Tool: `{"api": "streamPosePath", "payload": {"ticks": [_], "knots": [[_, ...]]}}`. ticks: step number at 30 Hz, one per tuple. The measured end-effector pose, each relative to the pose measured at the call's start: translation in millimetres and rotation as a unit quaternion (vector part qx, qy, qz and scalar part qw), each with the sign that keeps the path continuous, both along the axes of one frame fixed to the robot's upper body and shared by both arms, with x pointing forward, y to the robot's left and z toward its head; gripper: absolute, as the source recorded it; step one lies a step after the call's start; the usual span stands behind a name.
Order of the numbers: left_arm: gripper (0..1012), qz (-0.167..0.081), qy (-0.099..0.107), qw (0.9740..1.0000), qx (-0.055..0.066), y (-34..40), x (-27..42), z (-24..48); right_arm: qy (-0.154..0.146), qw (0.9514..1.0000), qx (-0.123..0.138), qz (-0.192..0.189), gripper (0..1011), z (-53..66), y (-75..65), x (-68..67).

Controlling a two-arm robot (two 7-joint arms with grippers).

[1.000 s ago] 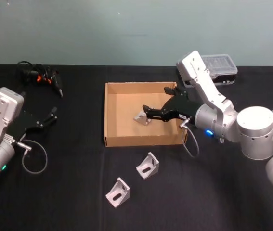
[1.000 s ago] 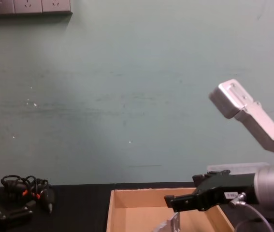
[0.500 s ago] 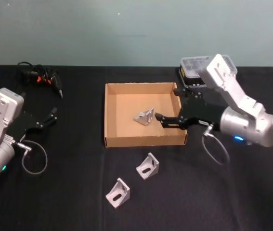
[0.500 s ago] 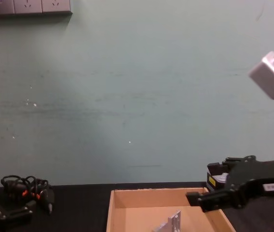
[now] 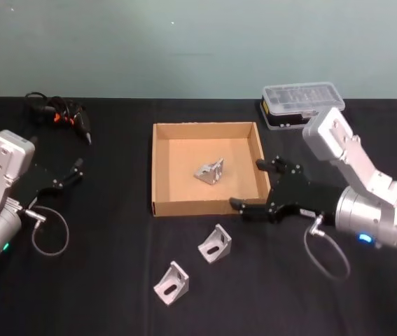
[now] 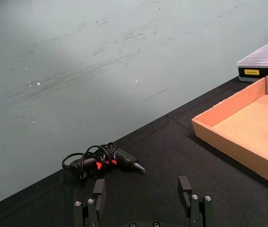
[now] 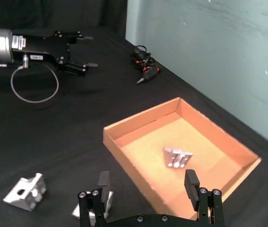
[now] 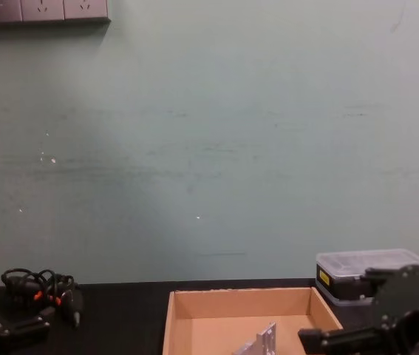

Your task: Use one hand to pick up the angle iron from the table and place it into the box.

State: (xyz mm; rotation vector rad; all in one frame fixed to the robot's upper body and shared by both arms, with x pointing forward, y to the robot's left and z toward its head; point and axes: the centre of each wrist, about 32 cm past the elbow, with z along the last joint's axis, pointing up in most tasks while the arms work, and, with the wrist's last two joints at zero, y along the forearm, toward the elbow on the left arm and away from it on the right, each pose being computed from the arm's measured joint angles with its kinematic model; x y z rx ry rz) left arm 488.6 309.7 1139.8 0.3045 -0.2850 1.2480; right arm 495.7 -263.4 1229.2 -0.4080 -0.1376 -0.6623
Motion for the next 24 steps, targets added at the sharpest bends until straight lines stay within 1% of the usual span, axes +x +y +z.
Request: {"api": "streamPosePath", "payload": {"ticks": [2,3,4,5,6,7,9,10,11,13,15,16,22,24], "knots": [[1000,0.0,0.0,1.0,0.0,0.0,0.0,0.0,0.015,0.9996,0.01,-0.02,1000,-4.3,7.4,-12.6],[1000,0.0,0.0,1.0,0.0,0.0,0.0,0.0,0.015,0.9996,0.01,-0.02,1000,-4.3,7.4,-12.6],[1000,0.0,0.0,1.0,0.0,0.0,0.0,0.0,0.022,0.9992,0.014,-0.031,1000,-5.7,11.2,-18.4],[1000,0.0,0.0,1.0,0.0,0.0,0.0,0.0,0.022,0.9992,0.014,-0.031,1000,-5.7,11.2,-18.4],[1000,0.0,0.0,1.0,0.0,0.0,0.0,0.0,0.033,0.9984,0.017,-0.042,1000,-7.0,15.6,-24.4],[1000,0.0,0.0,1.0,0.0,0.0,0.0,0.0,0.038,0.998,0.018,-0.047,1000,-7.5,17.6,-27.1],[1000,0.0,0.0,1.0,0.0,0.0,0.0,0.0,0.058,0.9962,0.021,-0.062,1000,-8.3,24.6,-36.0],[1000,0.0,0.0,1.0,0.0,0.0,0.0,0.0,0.058,0.9962,0.021,-0.062,1000,-8.3,24.6,-36.0],[1000,0.0,0.0,1.0,0.0,0.0,0.0,0.0,0.068,0.9951,0.024,-0.068,1000,-8.6,27.7,-39.7],[1000,0.0,0.0,1.0,0.0,0.0,0.0,0.0,0.077,0.9941,0.026,-0.072,1000,-8.9,30.1,-42.4],[1000,0.0,0.0,1.0,0.0,0.0,0.0,0.0,0.094,0.992,0.028,-0.081,1000,-10.7,34.1,-46.9],[1000,0.0,0.0,1.0,0.0,0.0,0.0,0.0,0.094,0.992,0.028,-0.081,1000,-10.7,34.1,-46.9],[1000,0.0,0.0,1.0,0.0,0.0,0.0,0.0,0.123,0.9876,0.026,-0.094,1000,-13.4,39.4,-49.7],[1000,0.0,0.0,1.0,0.0,0.0,0.0,0.0,0.127,0.9869,0.026,-0.096,1000,-13.7,40.1,-49.5]]}}
